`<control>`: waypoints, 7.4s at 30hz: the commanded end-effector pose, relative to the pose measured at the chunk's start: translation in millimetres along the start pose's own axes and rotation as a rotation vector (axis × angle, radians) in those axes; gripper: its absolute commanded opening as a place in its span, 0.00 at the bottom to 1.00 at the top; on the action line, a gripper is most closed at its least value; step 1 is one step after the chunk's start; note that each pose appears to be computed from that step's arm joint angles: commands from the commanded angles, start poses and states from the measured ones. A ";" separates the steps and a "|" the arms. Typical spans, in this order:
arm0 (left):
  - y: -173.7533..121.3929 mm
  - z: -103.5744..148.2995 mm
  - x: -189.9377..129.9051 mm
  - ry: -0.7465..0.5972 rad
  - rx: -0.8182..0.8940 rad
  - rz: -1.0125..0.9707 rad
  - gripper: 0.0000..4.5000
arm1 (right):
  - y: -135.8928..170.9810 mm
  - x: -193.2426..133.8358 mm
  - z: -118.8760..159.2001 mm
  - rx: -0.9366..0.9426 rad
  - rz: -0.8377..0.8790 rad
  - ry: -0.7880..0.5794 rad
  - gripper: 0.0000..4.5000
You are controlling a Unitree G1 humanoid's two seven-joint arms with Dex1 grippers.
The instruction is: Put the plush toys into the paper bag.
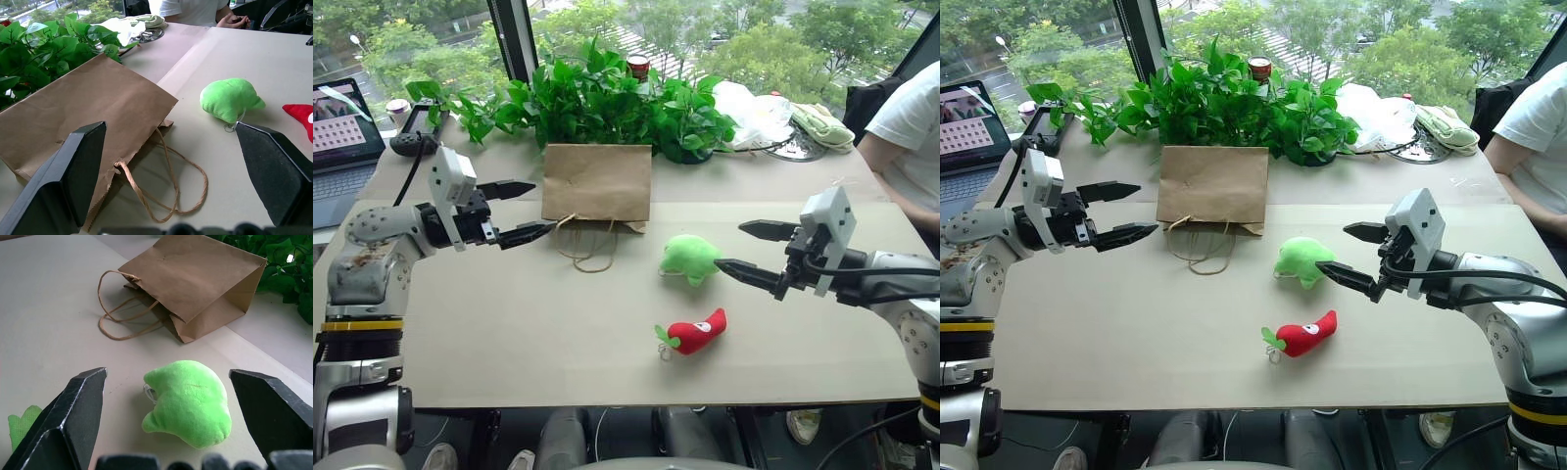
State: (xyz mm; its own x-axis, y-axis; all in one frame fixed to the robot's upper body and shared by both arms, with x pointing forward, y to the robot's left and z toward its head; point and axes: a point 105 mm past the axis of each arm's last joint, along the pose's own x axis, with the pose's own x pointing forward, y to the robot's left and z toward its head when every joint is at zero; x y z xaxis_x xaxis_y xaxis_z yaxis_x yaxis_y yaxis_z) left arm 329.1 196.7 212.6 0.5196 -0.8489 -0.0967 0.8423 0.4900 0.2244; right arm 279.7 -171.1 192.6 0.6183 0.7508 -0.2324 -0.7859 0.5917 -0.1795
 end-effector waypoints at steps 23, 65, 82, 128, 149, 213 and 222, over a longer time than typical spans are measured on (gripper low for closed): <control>30.2 -49.5 69.2 0.284 0.878 -0.127 1.00 | 34.0 1.3 20.0 -0.018 0.052 -0.046 0.99; 68.0 -31.9 44.4 0.202 0.420 0.074 0.28 | 36.1 8.6 11.5 0.018 -0.036 -0.066 1.00; 31.2 -57.2 98.0 0.335 1.008 -0.084 0.76 | 39.3 0.8 13.0 0.018 -0.080 -0.073 1.00; -6.2 -21.2 51.9 -0.033 0.213 -0.273 0.01 | 71.9 48.2 10.4 0.081 0.035 -0.107 1.00; -9.8 9.6 56.2 -0.093 0.152 -0.219 0.00 | 61.0 96.0 5.8 0.116 -0.052 -0.127 0.09; 6.4 41.0 65.5 -0.250 -0.007 -0.076 0.00 | 11.9 88.2 24.6 0.122 -0.229 -0.070 0.07; 5.8 39.5 66.0 -0.247 -0.009 -0.078 0.00 | -19.1 57.0 -24.0 0.120 -0.321 0.160 0.70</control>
State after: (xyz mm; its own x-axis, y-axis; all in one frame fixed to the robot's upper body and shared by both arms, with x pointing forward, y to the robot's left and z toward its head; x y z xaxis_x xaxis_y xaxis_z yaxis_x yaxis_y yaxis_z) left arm 364.1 134.8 237.5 0.4058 -0.9076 0.1079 0.8879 0.4194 0.1891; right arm 332.4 -145.4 162.4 0.8256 0.4714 -0.3100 -0.5304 0.8358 -0.1418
